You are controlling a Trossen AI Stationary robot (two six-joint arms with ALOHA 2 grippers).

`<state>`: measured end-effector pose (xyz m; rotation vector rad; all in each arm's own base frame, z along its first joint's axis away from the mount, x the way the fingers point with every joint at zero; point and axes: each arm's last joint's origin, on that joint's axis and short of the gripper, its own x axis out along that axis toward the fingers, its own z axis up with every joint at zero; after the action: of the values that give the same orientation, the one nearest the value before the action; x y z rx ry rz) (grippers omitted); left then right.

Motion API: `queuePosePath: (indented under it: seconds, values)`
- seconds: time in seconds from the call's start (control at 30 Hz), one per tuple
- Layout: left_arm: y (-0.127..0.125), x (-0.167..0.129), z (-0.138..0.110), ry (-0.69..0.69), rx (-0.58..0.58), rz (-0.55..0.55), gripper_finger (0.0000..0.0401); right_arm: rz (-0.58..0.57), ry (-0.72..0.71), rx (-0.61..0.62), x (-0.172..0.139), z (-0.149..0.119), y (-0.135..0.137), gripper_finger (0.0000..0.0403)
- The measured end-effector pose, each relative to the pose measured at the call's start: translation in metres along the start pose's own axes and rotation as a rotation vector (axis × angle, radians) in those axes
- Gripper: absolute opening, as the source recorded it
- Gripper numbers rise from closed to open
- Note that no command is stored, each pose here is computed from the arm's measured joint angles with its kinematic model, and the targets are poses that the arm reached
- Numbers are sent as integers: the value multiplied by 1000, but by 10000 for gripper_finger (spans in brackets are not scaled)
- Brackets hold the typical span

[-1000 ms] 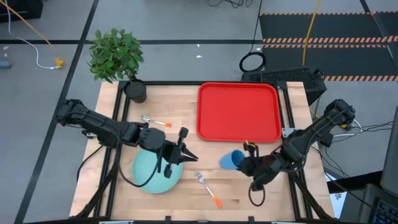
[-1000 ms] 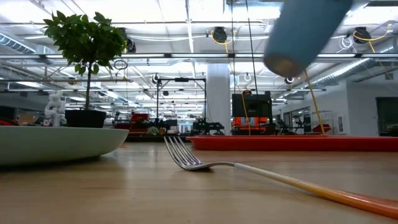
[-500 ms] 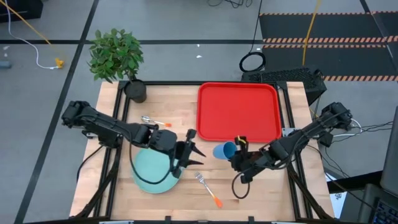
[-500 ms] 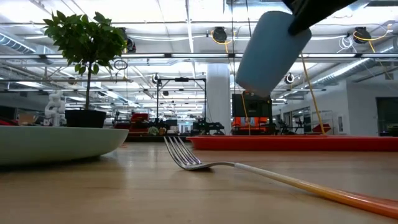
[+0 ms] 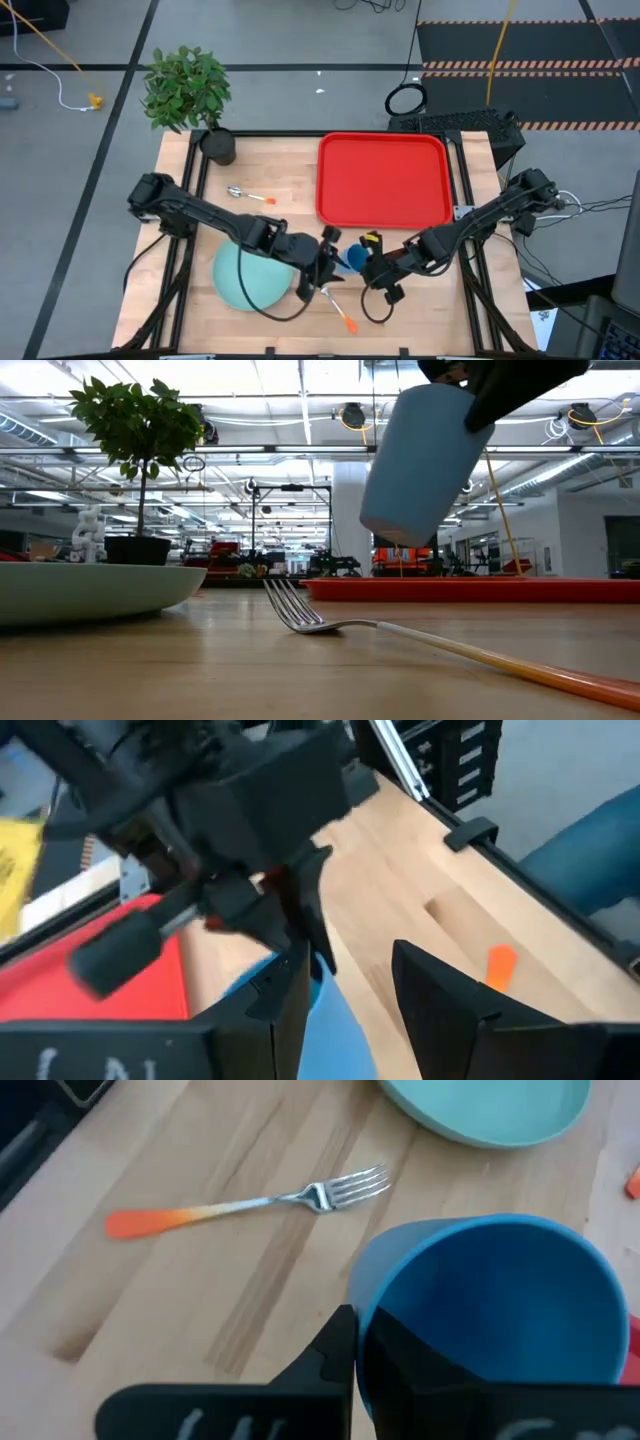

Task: Pick and place plate/cup/fork/spoon on tray
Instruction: Put the blue cup on the red tray

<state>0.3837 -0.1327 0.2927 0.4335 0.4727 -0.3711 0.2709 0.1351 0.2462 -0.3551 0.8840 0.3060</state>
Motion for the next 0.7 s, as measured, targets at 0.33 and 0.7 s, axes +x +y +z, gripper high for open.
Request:
queuePosePath:
  seconds: [0.33,0.7]
  values:
    - [0,15,-10,64,33,-10,211,27,-53,-60,0,5,0,0]
    - [-3,20,-19,112,128,-98,192,149,-75,-63,5,0,5,0]
